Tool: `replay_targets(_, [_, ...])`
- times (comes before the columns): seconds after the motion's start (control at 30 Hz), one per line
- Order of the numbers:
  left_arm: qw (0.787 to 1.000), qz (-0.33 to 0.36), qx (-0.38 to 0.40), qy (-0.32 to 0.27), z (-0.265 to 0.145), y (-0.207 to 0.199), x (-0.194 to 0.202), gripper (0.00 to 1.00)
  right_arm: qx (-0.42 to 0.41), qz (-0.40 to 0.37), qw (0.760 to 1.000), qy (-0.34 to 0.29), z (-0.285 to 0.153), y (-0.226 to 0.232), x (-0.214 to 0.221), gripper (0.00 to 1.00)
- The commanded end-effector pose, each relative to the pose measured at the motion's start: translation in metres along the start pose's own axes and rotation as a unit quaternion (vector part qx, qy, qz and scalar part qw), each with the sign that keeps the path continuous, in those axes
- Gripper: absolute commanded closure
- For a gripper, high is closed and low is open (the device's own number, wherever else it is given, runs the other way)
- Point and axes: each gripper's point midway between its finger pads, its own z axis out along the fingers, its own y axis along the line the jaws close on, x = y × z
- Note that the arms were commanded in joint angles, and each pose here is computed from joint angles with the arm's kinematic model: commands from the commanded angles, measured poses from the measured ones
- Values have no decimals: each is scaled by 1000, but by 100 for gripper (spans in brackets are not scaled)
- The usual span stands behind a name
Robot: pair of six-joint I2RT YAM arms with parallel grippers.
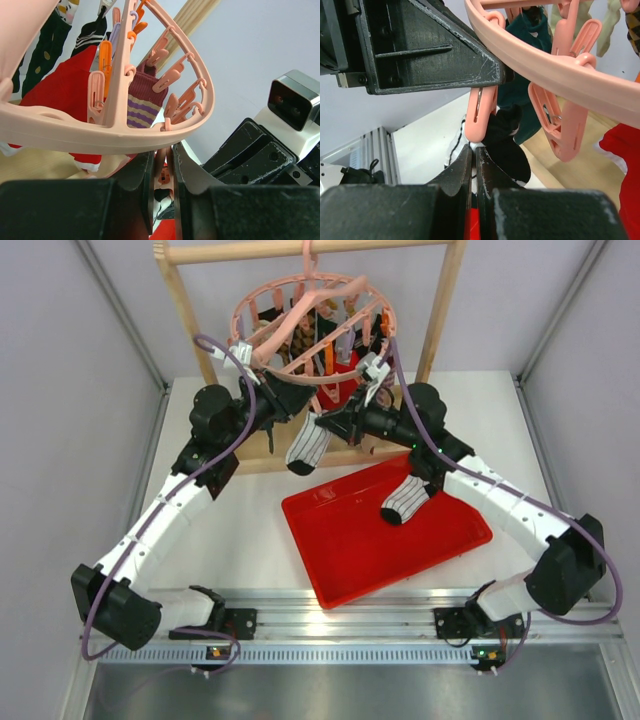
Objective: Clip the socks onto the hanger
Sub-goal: Clamp the sock onto the hanger, then open the clamp at the hanger.
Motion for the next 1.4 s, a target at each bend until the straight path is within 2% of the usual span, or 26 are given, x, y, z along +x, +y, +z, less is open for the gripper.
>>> replay_targets(0.0, [999, -6, 4, 45, -5, 1, 22, 100, -21, -31, 999, -35, 6, 15, -32, 100])
replay_targets(0.1, [999, -6, -2, 42, -6, 3, 20, 95, -20, -36, 999, -34, 6, 15, -31, 100])
replay_targets(0.13, [999, -7, -3, 41, -6, 2, 20, 88, -19, -38, 999, -33, 6, 14, -30, 100])
replay_targets(0.23, [999, -8, -11, 33, -7, 3, 15, 78, -16, -40, 999, -30, 4, 14, -28, 100])
replay_targets(0.27, [999, -7, -12, 30, -8, 2, 14, 68, -16, -40, 999, -29, 3, 14, -27, 100])
replay_targets(0.33, [1000, -5, -12, 23, -9, 0, 9, 59, -15, -42, 999, -28, 3, 13, -26, 100])
replay_targets(0.37, [1000, -5, -14, 19, -10, 0, 7, 50, -15, -41, 999, -27, 2, 14, -26, 100])
replay_targets(0.4, [1000, -4, -14, 17, -11, -1, 5, 46, -16, -42, 999, -27, 2, 14, -26, 100])
replay_targets(0.77, [1000, 6, -16, -9, -25, -7, -12, 31, -12, -47, 999, -23, 3, 11, -21, 100])
replay_targets(0.87, [999, 16, -29, -12, -32, -4, -14, 30, -8, -45, 999, -18, 1, 9, -15, 91])
replay_targets(0.9, [999, 19, -36, -13, -33, 0, -14, 29, -7, -44, 999, -16, -1, 9, -13, 81])
replay_targets(1.03, [997, 31, -56, -32, -38, 9, -25, 32, 0, -41, 999, -9, -8, 9, -7, 64])
replay_targets(1.1, [997, 31, -61, -37, -39, 12, -29, 33, 2, -44, 999, -8, -16, 10, -5, 52])
replay_targets(1.23, [996, 35, -65, -52, -36, 17, -40, 34, 15, -66, 998, -9, -37, 12, -6, 43])
replay_targets(1.37, [995, 36, -67, -58, -34, 19, -46, 34, 34, -82, 996, -26, -54, 10, -16, 42])
